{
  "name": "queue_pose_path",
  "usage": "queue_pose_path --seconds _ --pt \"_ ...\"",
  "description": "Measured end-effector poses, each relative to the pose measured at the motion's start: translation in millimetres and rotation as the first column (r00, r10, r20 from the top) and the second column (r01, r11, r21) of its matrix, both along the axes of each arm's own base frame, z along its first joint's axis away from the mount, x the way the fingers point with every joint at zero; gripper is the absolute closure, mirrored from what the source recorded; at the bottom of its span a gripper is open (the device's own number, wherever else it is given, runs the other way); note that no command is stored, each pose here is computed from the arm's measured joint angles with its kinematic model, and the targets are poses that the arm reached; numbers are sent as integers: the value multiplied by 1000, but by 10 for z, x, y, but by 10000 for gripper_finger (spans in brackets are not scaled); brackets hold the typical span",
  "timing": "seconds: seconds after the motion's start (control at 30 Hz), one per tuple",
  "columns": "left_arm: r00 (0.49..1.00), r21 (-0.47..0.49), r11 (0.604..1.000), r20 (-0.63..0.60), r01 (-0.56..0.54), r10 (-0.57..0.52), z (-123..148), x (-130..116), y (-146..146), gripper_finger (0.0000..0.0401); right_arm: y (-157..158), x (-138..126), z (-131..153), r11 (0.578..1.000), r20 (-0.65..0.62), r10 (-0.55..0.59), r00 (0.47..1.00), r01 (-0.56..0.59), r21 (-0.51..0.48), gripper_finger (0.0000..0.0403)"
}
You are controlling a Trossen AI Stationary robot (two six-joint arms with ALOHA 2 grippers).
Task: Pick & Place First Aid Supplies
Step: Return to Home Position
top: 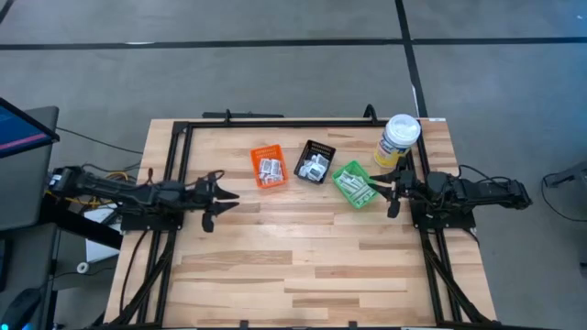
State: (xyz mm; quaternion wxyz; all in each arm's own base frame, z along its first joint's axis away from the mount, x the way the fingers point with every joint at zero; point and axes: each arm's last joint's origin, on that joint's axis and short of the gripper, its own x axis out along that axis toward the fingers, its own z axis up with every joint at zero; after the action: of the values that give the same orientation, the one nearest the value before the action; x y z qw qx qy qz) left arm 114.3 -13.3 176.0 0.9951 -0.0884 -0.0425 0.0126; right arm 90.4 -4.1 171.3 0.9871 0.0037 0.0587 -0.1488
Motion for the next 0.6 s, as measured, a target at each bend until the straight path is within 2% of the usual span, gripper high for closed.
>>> queue_pose_path --seconds 0.3,0.6 --pt "985 -29 1000 172 3 2 154 -138 23 295 0 0 1 1000 1 0 1000 0 0 301" --pt "966 -43 999 257 5 6 222 -220 37 295 0 0 0 1000 1 0 1000 0 0 301"
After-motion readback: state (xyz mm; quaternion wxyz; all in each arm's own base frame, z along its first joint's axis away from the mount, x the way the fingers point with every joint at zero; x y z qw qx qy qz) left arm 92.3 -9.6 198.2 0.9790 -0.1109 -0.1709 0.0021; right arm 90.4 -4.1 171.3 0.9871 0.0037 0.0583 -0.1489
